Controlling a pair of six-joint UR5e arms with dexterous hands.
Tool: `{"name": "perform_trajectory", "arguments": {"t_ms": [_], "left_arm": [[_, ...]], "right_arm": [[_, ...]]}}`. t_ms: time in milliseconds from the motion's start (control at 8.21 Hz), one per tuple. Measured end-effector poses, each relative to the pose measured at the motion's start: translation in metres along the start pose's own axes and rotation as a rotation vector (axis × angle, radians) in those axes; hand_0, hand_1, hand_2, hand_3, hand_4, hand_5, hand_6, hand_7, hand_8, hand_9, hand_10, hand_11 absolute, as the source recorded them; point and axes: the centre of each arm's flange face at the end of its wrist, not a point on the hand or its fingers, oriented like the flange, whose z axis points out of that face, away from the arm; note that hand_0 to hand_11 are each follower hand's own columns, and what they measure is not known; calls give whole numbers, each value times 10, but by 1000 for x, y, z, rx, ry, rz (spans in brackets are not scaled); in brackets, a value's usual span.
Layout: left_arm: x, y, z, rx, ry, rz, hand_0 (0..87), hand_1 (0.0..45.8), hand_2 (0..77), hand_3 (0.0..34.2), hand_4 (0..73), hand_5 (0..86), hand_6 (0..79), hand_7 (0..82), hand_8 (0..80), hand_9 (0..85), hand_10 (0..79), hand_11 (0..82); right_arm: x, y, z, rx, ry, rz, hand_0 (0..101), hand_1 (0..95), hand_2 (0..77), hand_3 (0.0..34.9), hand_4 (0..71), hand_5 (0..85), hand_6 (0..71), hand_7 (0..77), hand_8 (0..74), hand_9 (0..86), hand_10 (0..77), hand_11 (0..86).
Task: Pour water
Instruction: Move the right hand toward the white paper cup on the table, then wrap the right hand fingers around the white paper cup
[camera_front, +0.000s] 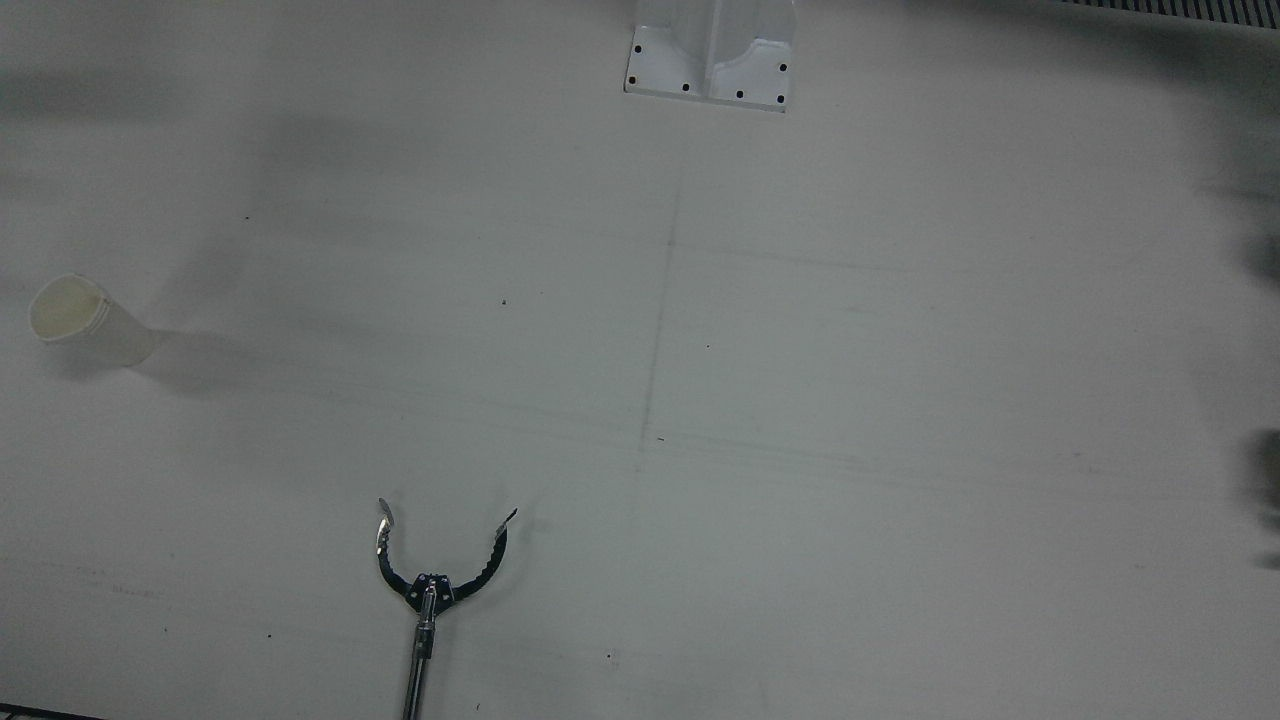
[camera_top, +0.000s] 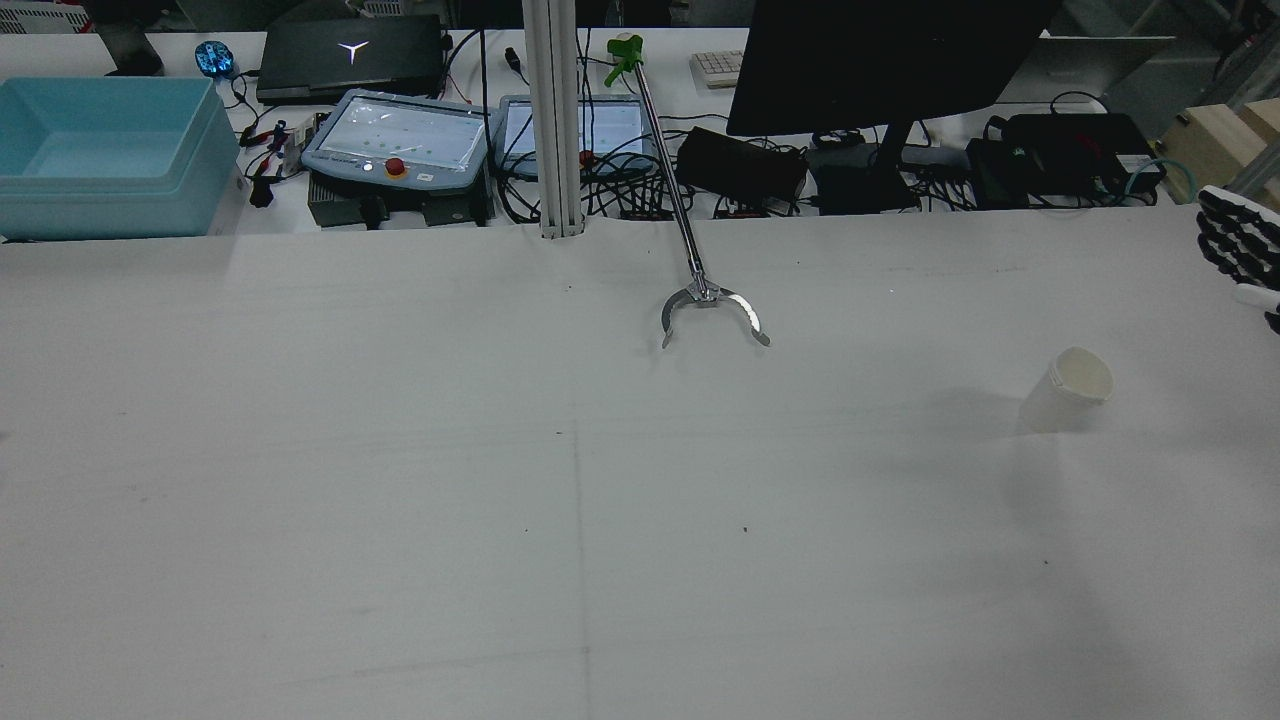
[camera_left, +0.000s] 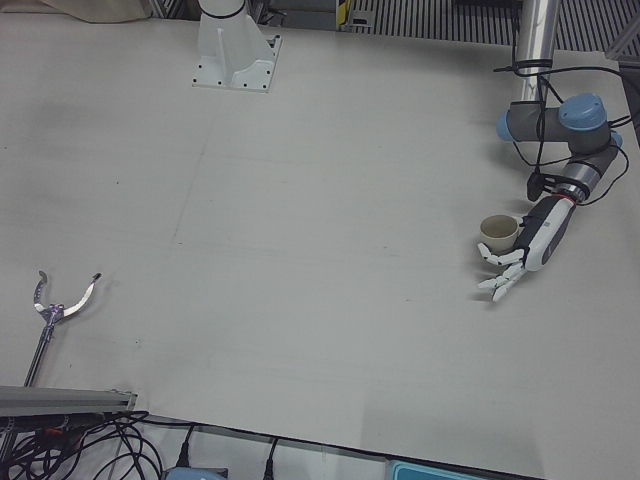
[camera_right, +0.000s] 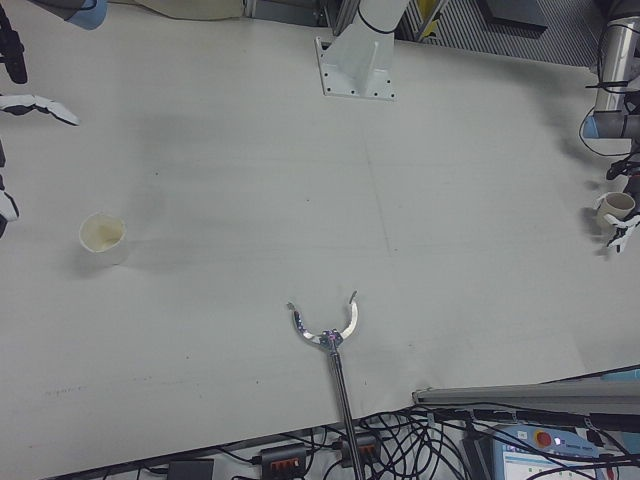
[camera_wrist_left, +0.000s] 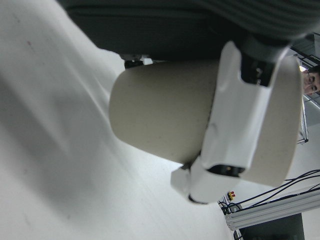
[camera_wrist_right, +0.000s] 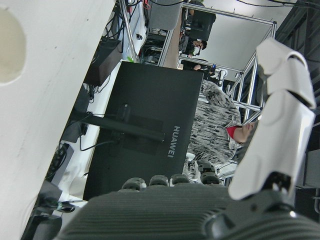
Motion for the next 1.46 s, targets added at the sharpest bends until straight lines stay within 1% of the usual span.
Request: {"name": "perform_trajectory", "arguments": {"t_ms": [122, 244, 365, 487, 609, 731, 853, 974, 1096, 1218, 1340, 1462], "left_arm": [[3, 7, 5, 9, -5, -45, 791, 229, 409, 0, 442, 453, 131, 196, 49, 65, 76, 153], [8, 16, 10, 21, -11, -91, 792, 229, 409, 0, 442, 453, 131, 196, 49, 65, 76, 153], [12, 23, 15, 29, -16, -129, 797, 229, 409, 0, 442, 453, 131, 196, 49, 65, 76, 142], [15, 29, 19, 37, -18, -163, 798, 229, 409, 0, 442, 453, 131, 196, 49, 65, 76, 136], [20, 38, 26, 41, -20, -183, 796, 229, 409, 0, 442, 453, 131, 185, 49, 65, 65, 125], [26, 49, 32, 41, -20, -192, 796, 229, 409, 0, 442, 453, 131, 185, 49, 65, 65, 125], [29, 55, 34, 42, -20, -195, 795, 229, 409, 0, 453, 447, 131, 185, 49, 65, 65, 125], [29, 56, 31, 43, -20, -197, 795, 229, 409, 0, 453, 447, 131, 185, 49, 55, 65, 125], [28, 55, 22, 48, -20, -198, 793, 229, 409, 0, 453, 447, 114, 174, 49, 55, 65, 125], [27, 53, 13, 51, -20, -199, 796, 224, 415, 0, 453, 447, 114, 169, 49, 55, 65, 125], [26, 51, 4, 52, -20, -199, 801, 224, 415, 0, 453, 447, 114, 169, 49, 55, 65, 125], [25, 49, -3, 52, -19, -199, 802, 224, 415, 0, 453, 453, 114, 174, 49, 55, 65, 125]], "right_arm": [[8, -46, -15, 16, -2, 6, 477, 229, 218, 0, 0, 120, 5, 11, 5, 5, 0, 11], [17, -86, -34, 29, -1, 9, 477, 229, 218, 0, 0, 120, 5, 11, 5, 5, 0, 11], [25, -113, -48, 50, 6, 10, 477, 229, 218, 0, 0, 120, 5, 11, 5, 5, 0, 11], [34, -138, -56, 78, 22, 8, 490, 240, 256, 0, 0, 202, 5, 11, 5, 5, 0, 11], [50, -160, -46, 77, 50, -2, 508, 262, 256, 0, 0, 196, 5, 11, 5, 5, 0, 11], [66, -176, -32, 57, 73, -21, 508, 262, 256, 0, 0, 196, 5, 11, 5, 5, 0, 11], [75, -184, -24, 42, 87, -47, 508, 262, 256, 0, 0, 147, 0, 11, 5, 5, 0, 11], [82, -186, -20, 31, 101, -64, 516, 262, 256, 0, 0, 213, 5, 11, 5, 5, 0, 11], [93, -184, -15, 18, 123, -72, 516, 262, 256, 0, 0, 213, 5, 11, 5, 5, 0, 11], [105, -178, -9, -2, 149, -82, 516, 262, 245, 0, 0, 202, 5, 11, 5, 5, 0, 11], [115, -167, 0, -30, 168, -99, 518, 262, 229, 0, 0, 196, 5, 11, 5, 5, 5, 11], [123, -158, 8, -53, 182, -111, 523, 262, 229, 0, 0, 196, 5, 11, 5, 5, 0, 11]]}}
